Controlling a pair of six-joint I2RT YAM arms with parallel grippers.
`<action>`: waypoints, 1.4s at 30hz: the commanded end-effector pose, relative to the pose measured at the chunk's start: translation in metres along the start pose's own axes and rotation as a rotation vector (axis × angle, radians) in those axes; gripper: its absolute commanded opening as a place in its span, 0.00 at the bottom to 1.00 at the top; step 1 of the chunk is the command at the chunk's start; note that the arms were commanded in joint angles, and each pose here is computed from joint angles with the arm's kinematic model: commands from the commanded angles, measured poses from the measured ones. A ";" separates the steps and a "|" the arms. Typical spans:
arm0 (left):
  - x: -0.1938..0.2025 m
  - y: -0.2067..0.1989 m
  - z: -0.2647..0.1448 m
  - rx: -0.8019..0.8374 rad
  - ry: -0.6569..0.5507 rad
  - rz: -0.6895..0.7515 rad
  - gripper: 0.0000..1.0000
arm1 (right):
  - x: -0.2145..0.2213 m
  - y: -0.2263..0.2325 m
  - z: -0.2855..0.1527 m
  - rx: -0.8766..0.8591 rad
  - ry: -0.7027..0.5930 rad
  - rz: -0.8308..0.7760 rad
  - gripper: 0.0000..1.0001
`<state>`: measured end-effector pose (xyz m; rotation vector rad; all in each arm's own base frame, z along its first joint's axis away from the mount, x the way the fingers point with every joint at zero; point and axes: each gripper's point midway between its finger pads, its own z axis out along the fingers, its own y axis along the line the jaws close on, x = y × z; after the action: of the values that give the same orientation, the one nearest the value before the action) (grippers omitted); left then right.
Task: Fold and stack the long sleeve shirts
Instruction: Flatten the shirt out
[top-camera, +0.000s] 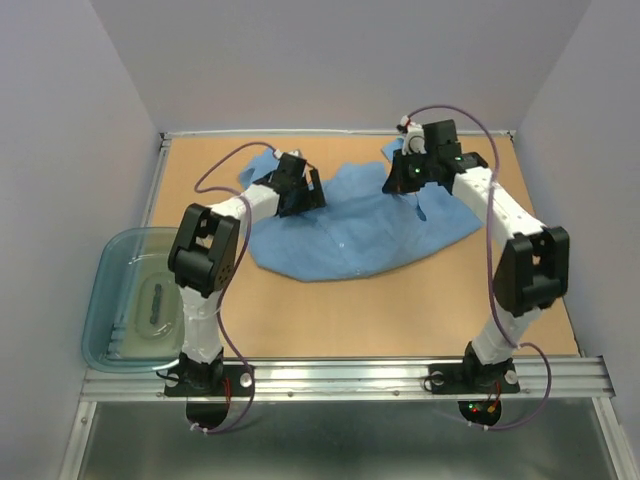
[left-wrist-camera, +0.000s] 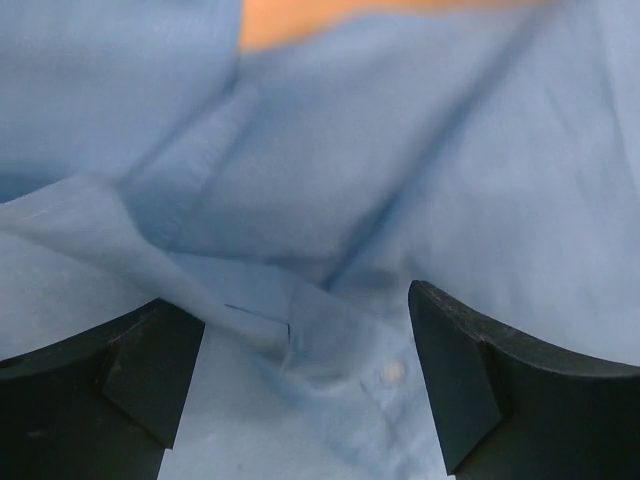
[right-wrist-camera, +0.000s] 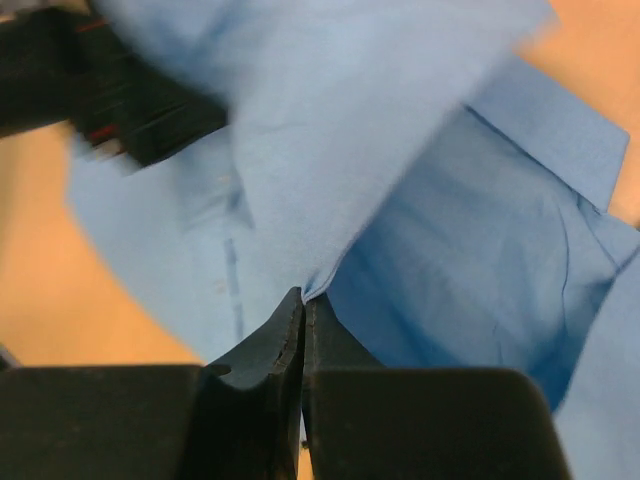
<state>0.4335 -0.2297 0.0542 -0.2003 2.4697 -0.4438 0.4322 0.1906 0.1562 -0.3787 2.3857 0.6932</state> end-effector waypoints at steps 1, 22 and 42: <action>-0.064 -0.048 0.018 0.087 -0.085 0.062 0.93 | -0.025 0.069 -0.077 -0.144 -0.178 -0.113 0.00; -0.083 -0.048 -0.203 0.208 -0.444 -0.015 0.93 | 0.079 0.132 -0.080 0.183 -0.165 -0.132 0.83; 0.044 -0.034 -0.162 0.024 -0.195 0.162 0.95 | -0.051 -0.058 -0.011 0.604 -0.236 0.186 0.96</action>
<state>0.3051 -0.2257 0.1653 -0.1015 2.2534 -0.4237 0.4509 0.1393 0.1511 0.1189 2.3801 0.0606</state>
